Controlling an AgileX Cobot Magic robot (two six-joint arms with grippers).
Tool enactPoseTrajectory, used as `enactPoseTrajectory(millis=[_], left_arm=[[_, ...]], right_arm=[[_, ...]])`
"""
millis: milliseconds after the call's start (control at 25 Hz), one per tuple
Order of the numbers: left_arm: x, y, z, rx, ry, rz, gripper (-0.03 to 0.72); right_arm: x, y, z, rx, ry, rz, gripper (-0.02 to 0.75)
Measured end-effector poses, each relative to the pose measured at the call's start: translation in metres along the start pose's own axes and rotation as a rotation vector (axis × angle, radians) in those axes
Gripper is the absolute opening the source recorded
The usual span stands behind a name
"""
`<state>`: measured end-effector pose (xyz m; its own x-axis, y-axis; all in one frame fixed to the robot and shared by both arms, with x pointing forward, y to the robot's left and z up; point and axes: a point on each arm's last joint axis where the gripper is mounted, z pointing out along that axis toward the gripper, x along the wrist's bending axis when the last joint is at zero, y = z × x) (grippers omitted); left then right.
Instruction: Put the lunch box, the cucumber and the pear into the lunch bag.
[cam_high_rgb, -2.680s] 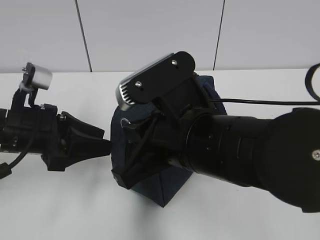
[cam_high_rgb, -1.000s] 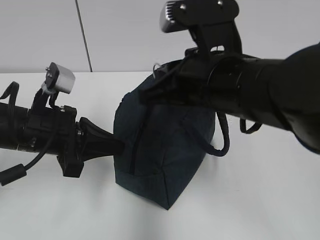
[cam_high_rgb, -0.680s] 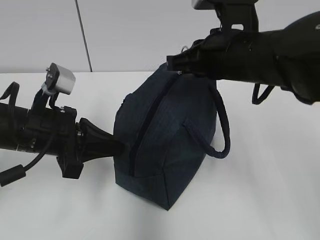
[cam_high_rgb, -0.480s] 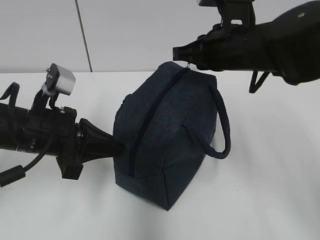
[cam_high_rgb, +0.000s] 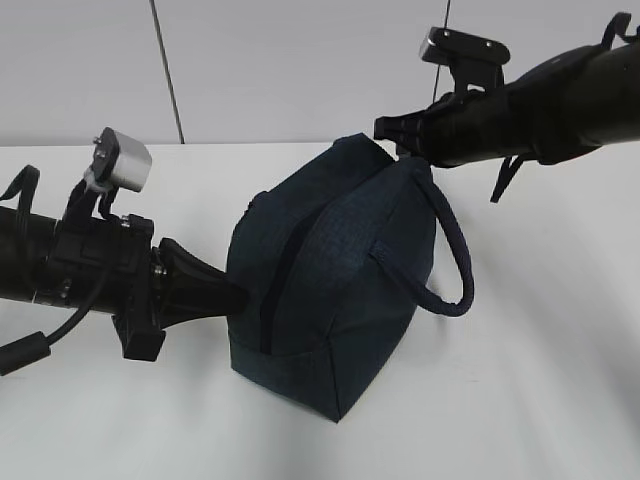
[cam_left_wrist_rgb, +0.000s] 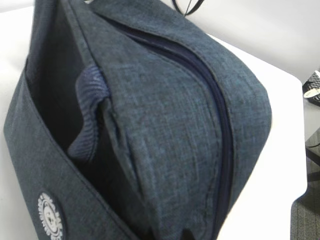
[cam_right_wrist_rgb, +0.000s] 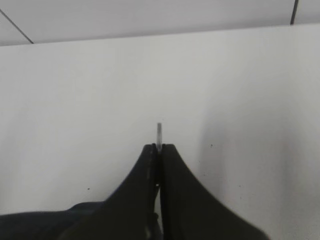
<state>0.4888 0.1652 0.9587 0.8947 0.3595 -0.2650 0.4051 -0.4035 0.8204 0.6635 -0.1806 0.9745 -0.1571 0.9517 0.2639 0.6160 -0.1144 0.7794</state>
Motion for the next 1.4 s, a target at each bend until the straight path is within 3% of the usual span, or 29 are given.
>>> enactPoseTrajectory(millis=[320, 400, 600, 680, 880, 1000, 1200, 1400], left_arm=[[0.000, 0.000, 0.000, 0.002, 0.000, -0.006, 0.015], [0.000, -0.001, 0.000, 0.007, -0.002, -0.022, 0.046], [-0.002, 0.002, -0.003, 0.003, 0.002, -0.058, 0.220], [-0.004, 0.005, -0.006, 0.007, 0.016, -0.070, 0.277], [-0.010, 0.004, -0.023, 0.130, 0.115, -0.085, 0.307], [-0.016, 0.007, -0.040, 0.197, 0.220, -0.102, 0.307], [-0.032, 0.020, -0.077, 0.186, 0.439, -0.213, 0.307], [-0.052, 0.022, -0.107, 0.195, 0.571, -0.263, 0.267]], right_arm=[[-0.009, -0.009, 0.013, 0.044, 0.006, 0.016, 0.014], [-0.007, -0.003, 0.008, 0.024, 0.014, -0.024, 0.090], [0.003, 0.024, -0.022, -0.059, 0.044, -0.080, 0.451], [0.009, 0.033, -0.035, -0.087, 0.070, -0.098, 0.512], [0.025, 0.050, -0.066, -0.121, 0.162, -0.156, 0.538], [0.034, 0.054, -0.089, -0.121, 0.224, -0.219, 0.521], [0.039, 0.045, -0.129, -0.086, 0.258, -0.240, 0.483], [0.037, 0.019, -0.165, 0.031, 0.247, -0.225, 0.475]])
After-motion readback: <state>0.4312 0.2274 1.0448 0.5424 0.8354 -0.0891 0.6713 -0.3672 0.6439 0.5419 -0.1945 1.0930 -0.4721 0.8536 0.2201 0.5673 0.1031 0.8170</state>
